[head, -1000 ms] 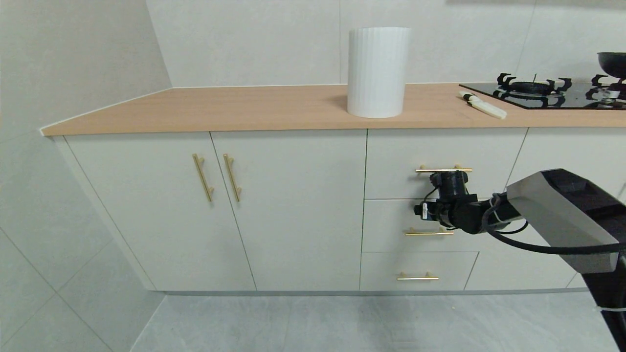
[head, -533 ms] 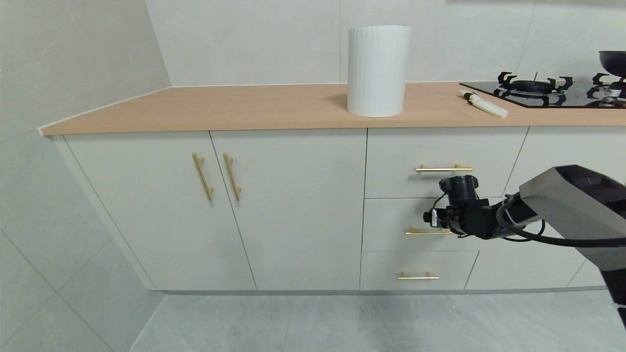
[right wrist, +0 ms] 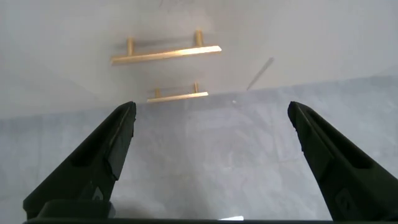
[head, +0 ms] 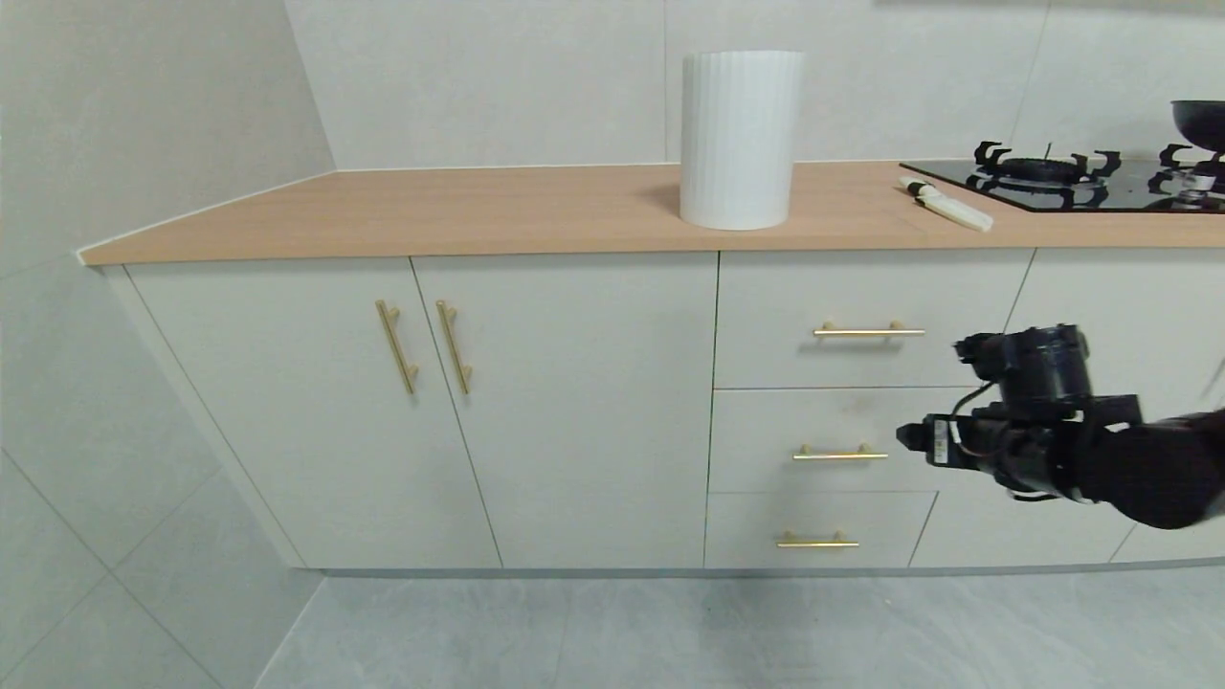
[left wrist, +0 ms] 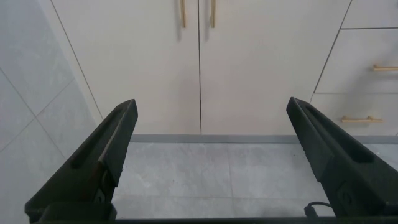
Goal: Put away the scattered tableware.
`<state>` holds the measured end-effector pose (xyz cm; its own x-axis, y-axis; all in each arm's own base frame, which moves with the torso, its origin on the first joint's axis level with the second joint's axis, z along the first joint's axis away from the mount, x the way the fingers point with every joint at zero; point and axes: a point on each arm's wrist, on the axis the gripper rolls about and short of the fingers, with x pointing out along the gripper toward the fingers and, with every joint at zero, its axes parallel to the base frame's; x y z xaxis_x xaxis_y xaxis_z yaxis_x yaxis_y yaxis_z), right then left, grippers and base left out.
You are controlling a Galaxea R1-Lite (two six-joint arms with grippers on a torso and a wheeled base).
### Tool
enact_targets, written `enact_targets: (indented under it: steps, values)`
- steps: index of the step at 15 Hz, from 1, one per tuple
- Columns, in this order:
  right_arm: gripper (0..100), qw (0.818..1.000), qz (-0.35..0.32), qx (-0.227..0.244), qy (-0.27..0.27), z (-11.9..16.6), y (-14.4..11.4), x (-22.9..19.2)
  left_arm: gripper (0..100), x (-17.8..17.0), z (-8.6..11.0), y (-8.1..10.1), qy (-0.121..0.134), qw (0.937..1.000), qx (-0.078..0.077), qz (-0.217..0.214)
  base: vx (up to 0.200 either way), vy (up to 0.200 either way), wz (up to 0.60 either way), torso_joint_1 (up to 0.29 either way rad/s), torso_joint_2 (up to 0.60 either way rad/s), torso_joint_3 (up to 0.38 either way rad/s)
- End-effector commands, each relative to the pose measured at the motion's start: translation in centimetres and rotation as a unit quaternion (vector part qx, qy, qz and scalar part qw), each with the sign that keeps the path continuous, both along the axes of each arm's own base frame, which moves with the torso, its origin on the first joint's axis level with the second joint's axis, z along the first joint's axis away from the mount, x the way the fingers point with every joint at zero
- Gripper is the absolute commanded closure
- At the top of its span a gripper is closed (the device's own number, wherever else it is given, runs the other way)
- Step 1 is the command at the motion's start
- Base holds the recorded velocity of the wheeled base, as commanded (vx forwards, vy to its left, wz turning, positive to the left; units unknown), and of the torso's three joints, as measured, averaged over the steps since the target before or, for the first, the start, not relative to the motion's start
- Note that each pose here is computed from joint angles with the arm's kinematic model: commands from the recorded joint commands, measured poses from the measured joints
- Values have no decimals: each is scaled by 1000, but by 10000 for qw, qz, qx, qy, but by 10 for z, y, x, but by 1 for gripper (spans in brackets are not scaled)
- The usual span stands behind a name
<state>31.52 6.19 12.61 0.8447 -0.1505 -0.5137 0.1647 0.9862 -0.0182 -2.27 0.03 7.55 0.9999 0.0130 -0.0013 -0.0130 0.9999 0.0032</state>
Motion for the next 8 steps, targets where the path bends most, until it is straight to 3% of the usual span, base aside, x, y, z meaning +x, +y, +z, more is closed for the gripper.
enact_targets:
  steps: [1,4,8]
  values:
    - [0,9954,-177,72,-940,51,-19,-88,0,0,0,0,1,10000,-1,4,0,0,0,0,0,0]
    - [0,9748,-100,-46,-2229,91,-41,-183,0,0,0,0,1,10000,-1,4,0,0,0,0,0,0]
    - [0,9444,-253,-529,-3237,100,-62,-270,0,0,0,0,1,10000,-1,4,0,0,0,0,0,0]
